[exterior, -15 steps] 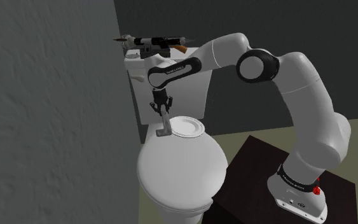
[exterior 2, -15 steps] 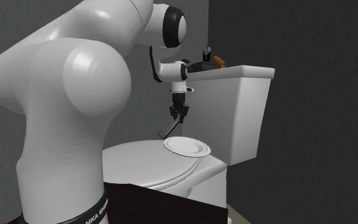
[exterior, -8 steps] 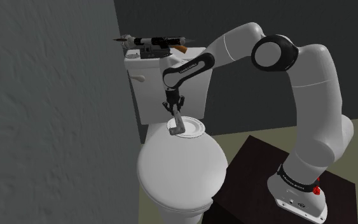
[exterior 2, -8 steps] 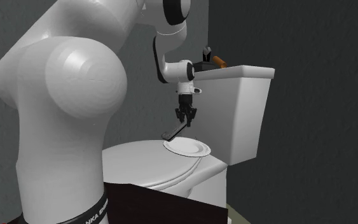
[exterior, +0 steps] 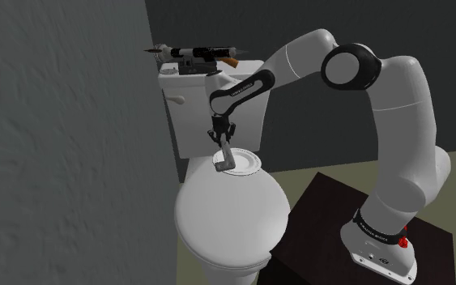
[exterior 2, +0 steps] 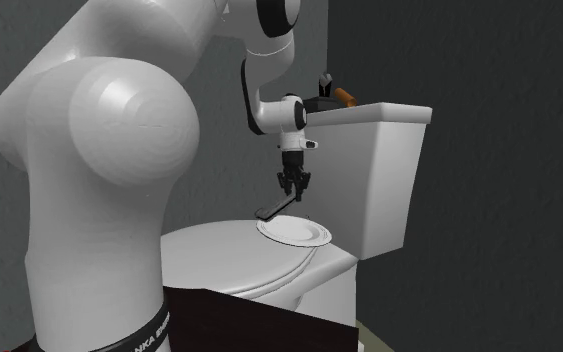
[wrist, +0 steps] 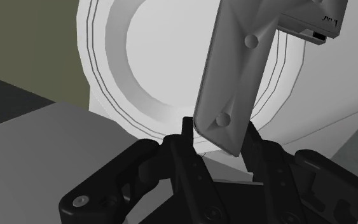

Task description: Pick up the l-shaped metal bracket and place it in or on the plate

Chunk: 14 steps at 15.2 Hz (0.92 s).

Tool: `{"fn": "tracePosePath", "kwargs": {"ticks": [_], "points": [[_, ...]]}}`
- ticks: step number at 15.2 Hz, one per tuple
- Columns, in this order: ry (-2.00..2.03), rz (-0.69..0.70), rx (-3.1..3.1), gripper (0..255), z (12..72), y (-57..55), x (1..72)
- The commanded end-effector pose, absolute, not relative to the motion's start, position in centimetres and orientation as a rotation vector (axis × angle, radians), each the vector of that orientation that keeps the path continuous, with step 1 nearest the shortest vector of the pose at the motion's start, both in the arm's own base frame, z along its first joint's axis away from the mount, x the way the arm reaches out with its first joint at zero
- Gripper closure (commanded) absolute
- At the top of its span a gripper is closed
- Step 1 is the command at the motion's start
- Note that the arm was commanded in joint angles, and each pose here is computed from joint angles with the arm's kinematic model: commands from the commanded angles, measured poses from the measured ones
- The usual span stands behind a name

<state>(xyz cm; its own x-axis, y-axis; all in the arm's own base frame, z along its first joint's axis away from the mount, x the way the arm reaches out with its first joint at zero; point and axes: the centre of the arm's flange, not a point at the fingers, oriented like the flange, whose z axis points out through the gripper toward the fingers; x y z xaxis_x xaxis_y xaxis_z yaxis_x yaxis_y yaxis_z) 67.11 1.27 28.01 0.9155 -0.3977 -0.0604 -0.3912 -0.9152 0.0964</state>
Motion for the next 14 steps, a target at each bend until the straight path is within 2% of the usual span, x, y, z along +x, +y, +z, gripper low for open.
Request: {"fn": "tracePosePath", "kwargs": {"ticks": [1,11,12,14], "points": [[-0.632,-0.200,2.979,255,23.2,-1.1,66.8],[-0.632,-0.200,2.979,255,22.1,-1.1,66.8],[-0.632,-0.200,2.979,0,23.0,-0.5,66.5],[-0.631,-0.199,2.976,0,22.1,-0.1,68.1]]}}
